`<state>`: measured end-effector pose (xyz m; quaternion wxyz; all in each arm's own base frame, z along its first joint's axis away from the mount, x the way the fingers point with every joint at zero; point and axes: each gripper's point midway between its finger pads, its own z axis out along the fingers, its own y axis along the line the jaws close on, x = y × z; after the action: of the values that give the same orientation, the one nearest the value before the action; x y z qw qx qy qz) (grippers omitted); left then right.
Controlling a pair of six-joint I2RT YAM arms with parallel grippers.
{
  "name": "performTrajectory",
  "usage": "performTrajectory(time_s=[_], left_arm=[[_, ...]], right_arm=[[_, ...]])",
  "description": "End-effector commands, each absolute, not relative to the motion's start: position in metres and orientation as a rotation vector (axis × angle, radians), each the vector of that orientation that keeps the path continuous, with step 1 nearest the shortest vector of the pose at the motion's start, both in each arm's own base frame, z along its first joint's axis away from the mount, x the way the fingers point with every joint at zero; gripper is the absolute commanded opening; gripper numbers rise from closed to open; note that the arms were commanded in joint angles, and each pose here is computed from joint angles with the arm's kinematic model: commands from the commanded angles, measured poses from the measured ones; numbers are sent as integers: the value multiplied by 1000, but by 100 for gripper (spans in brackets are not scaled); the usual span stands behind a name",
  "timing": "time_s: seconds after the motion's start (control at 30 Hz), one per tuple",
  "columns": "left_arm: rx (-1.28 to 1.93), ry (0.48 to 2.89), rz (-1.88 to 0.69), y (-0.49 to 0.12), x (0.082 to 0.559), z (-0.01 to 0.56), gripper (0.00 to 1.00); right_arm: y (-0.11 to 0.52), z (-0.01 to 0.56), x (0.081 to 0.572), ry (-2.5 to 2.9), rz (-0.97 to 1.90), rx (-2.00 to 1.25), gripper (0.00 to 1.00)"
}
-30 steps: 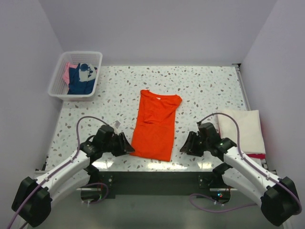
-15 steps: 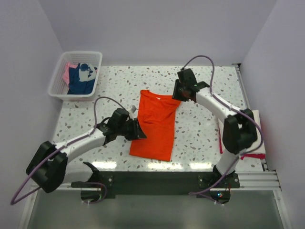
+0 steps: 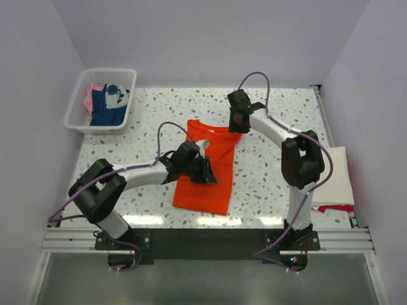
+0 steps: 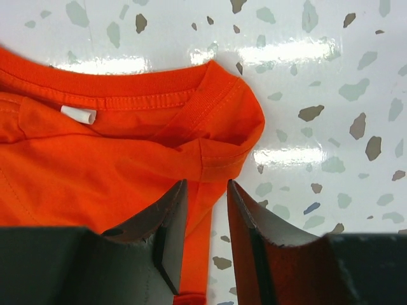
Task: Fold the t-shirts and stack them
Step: Fold the tshirt
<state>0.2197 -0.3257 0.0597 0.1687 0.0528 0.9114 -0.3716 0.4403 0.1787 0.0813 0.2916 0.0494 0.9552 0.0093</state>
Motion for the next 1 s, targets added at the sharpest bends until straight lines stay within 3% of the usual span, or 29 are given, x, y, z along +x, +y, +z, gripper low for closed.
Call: performTrajectory(time_s=[0.0,0.23,0.4,0.5,0.53,0.63,0.97], left_arm=[[213,2503,-1128,-353,229,80,30],[256,2560,-1089,-360,221,56,29],[266,2586,-1065,-361,219,44,29],[269,2606,-1032,-358,218,35,28],[271,2611,-1023,-357,218,34,28],[278,2631,-991,-354,218,26,27],[318,2689,-918,-347,212,7,25]], right_arm=[[181,83,455,2517,-9,113,36],[181,68,457,2551,-62,117,41],[185,57,458,2572,-62,115,39],[190,57,461,2562,-43,117,29],[192,59,462,2557,-34,112,21],[195,65,468,2541,-23,114,7],[213,111,489,2426,-80,12,4]])
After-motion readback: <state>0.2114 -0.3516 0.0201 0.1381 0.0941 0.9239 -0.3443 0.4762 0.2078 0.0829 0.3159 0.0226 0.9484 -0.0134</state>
